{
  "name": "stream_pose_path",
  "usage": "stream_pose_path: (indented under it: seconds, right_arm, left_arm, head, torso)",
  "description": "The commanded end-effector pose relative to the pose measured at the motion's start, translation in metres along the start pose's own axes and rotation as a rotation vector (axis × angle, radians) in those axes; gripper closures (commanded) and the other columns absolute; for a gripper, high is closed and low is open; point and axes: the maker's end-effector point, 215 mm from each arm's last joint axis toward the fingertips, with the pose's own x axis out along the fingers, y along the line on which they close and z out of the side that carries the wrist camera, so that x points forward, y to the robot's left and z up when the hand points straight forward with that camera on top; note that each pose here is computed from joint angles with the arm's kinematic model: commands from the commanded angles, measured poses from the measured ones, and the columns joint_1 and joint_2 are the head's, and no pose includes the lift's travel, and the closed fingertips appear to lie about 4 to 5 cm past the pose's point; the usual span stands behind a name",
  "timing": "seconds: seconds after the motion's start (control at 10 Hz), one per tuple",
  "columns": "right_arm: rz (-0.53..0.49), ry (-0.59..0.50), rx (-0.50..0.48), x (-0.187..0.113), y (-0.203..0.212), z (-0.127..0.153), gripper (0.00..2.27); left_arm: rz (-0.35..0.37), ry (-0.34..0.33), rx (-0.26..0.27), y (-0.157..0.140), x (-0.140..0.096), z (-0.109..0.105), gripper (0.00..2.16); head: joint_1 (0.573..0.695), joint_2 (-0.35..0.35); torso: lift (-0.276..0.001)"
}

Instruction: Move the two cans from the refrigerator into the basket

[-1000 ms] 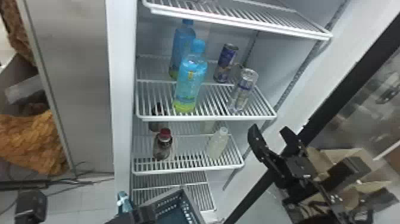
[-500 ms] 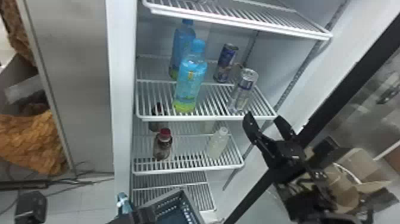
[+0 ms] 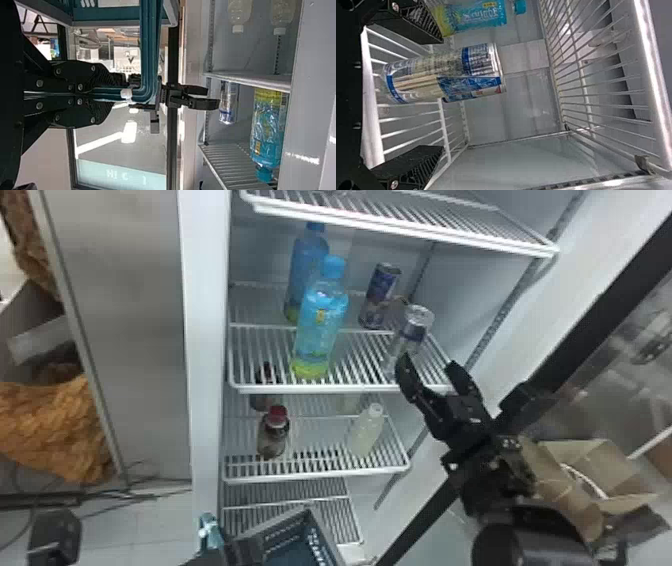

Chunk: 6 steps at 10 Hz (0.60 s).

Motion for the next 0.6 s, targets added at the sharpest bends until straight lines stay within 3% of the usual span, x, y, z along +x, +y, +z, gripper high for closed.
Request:
stream_pose_path:
  seconds: [0.0, 0.5]
  right_arm:
    - [0.009, 0.009, 0.001, 0.012, 0.003, -0.003, 0.09]
    - [0.052, 0.002, -0.009, 0.056, 0.023, 0.003, 0.09]
  left_arm:
    - [0.000, 0.000, 0.000, 0.000, 0.000, 0.000, 1.20]
    - [0.003, -0.002, 0.004, 0.000, 0.000, 0.002, 1.20]
  head:
    - [0.695, -0.350]
    - [0.695, -0.350]
  torso:
    - [-0.035]
    - [-0.035]
